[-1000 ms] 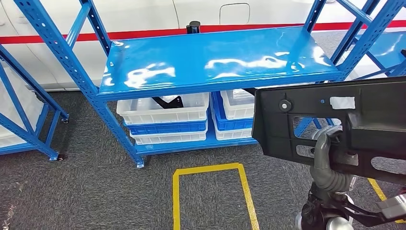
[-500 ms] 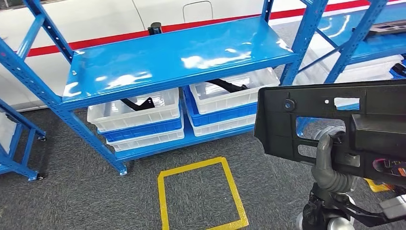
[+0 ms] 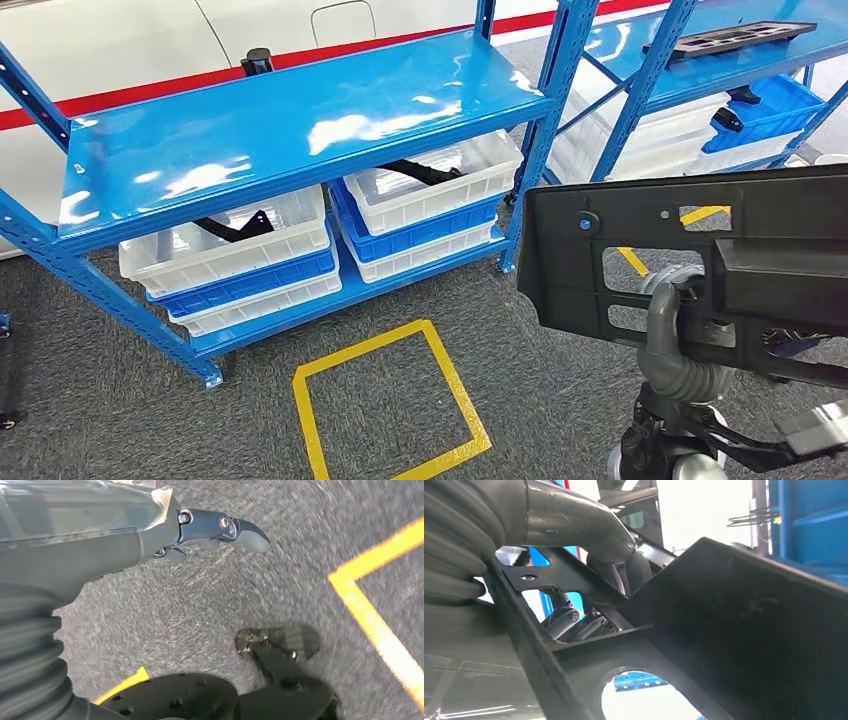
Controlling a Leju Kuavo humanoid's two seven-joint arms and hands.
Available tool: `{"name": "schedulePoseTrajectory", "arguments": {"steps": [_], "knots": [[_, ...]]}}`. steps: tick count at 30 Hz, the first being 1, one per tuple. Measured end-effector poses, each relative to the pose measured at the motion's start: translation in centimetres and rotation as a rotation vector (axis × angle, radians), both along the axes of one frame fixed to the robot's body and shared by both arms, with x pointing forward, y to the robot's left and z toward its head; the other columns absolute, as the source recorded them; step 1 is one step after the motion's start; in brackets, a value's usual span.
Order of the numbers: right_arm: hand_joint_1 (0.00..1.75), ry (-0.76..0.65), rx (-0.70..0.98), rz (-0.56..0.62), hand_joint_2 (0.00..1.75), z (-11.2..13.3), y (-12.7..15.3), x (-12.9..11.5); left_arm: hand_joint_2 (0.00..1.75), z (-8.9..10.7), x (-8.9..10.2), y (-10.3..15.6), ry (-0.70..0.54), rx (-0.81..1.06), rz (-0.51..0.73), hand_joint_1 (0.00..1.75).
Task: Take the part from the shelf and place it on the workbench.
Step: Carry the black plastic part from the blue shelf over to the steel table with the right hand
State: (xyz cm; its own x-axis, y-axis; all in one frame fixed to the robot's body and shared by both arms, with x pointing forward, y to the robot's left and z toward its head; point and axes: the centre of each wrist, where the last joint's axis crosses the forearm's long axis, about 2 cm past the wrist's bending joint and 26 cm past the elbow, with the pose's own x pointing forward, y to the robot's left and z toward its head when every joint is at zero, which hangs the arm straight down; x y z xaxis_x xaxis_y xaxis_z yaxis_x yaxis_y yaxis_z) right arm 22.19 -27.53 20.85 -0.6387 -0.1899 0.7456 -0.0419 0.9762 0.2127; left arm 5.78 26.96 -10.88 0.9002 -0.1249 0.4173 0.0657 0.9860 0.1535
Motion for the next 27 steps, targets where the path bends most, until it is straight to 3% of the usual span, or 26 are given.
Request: {"name": "schedulePoseTrajectory", "arguments": {"steps": [13,27], "knots": [[1.66,-0.001,-0.005,0.017,1.75,-0.2,0.0,0.0,1.75,0.0,0.1,0.2,-0.021,-0.064,-0.017,0.00],[1.66,-0.015,0.001,0.060,1.75,-0.6,0.2,-0.2,1.75,-0.2,-0.7,2.2,-0.034,-0.185,-0.017,0.00]]}}
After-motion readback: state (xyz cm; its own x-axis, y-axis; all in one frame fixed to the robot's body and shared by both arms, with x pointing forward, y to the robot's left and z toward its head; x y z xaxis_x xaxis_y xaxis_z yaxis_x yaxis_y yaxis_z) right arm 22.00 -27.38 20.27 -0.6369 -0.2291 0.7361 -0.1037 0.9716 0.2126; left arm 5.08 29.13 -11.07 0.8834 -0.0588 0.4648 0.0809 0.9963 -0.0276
